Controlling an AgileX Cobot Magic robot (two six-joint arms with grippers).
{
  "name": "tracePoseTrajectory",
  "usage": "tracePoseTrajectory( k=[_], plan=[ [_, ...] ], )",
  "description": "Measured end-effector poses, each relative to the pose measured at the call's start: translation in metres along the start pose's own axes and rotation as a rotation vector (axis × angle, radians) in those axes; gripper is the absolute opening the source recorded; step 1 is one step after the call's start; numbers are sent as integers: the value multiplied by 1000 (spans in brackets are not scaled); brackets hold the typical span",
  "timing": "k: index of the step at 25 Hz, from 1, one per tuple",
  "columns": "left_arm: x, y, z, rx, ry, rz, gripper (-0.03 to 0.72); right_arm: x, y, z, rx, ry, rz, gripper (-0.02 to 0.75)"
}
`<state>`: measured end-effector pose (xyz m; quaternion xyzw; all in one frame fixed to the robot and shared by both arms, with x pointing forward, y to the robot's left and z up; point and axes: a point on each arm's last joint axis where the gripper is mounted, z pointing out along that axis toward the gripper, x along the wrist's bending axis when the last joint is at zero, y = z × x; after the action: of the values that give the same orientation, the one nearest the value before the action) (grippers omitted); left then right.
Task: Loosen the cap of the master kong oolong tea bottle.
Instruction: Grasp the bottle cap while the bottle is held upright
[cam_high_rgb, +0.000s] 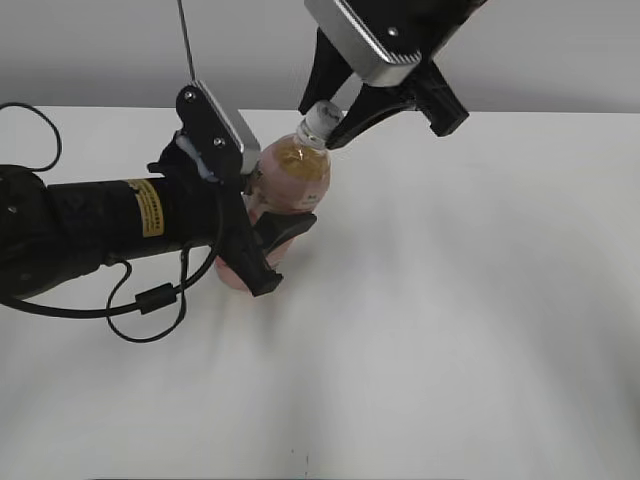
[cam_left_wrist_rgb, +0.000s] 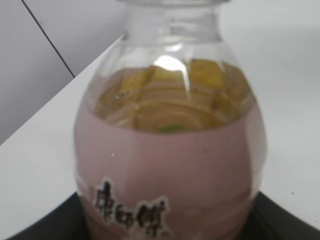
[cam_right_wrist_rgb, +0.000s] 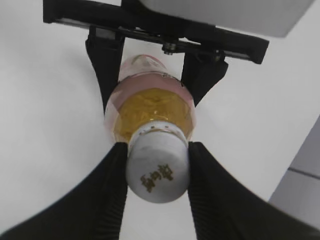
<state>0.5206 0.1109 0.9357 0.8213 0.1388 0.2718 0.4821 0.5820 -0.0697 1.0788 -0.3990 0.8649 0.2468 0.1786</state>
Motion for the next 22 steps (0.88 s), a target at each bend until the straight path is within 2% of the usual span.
tracePoseTrajectory(
  k=[3, 6, 16, 22],
  plan=[
    [1, 0, 0, 0, 8, -14, 402, -2, -1, 0, 13, -22, -109, 281],
    [3, 0, 0, -11, 22, -38, 402, -4, 0, 0, 7, -47, -126, 280],
    [4, 4, 0, -58, 35, -53, 402, -7, 6, -11, -7, -82, -83, 276],
    [4, 5, 0, -64, 35, -53, 402, -5, 9, -26, 54, -77, 9, 275]
  ],
)
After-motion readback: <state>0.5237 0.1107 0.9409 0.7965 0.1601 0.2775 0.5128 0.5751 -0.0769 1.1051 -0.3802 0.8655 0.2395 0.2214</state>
